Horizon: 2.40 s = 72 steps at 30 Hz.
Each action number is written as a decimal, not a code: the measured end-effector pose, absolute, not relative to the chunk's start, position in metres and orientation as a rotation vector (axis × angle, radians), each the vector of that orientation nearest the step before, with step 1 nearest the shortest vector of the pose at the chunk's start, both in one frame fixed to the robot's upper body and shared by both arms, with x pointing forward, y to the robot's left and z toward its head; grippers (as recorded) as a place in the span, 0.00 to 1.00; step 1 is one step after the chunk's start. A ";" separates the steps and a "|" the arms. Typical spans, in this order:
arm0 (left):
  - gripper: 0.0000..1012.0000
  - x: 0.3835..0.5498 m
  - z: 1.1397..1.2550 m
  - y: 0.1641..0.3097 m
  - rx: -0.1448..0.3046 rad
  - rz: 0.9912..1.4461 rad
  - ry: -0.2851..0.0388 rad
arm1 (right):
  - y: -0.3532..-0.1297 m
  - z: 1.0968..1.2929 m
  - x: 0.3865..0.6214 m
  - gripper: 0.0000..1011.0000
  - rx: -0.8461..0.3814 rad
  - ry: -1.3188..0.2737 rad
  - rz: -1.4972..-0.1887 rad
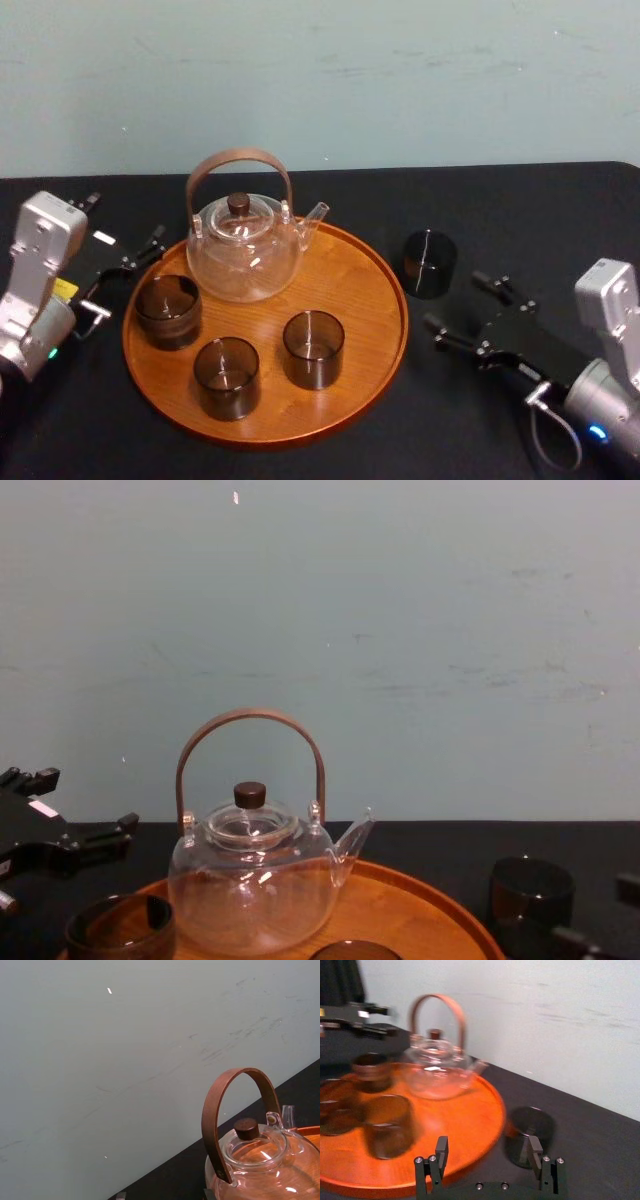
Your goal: Pick up the glass from the table and place it on the tray.
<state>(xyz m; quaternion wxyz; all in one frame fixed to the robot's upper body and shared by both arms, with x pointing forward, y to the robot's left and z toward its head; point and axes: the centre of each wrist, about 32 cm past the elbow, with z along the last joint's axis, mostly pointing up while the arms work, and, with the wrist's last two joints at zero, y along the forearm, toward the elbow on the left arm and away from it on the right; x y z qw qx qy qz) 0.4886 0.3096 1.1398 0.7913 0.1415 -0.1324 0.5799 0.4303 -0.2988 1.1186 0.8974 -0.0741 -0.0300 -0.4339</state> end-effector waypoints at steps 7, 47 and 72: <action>0.99 0.489 1.140 0.310 0.304 1.248 -0.285 | -0.319 1.116 0.436 0.99 -0.163 -0.056 -0.990; 0.99 0.489 1.140 0.310 0.304 1.248 -0.285 | -0.308 1.106 0.505 0.99 -0.203 0.030 -0.958; 0.99 0.489 1.140 0.310 0.304 1.248 -0.285 | -0.296 1.104 0.528 0.99 -0.232 0.025 -0.941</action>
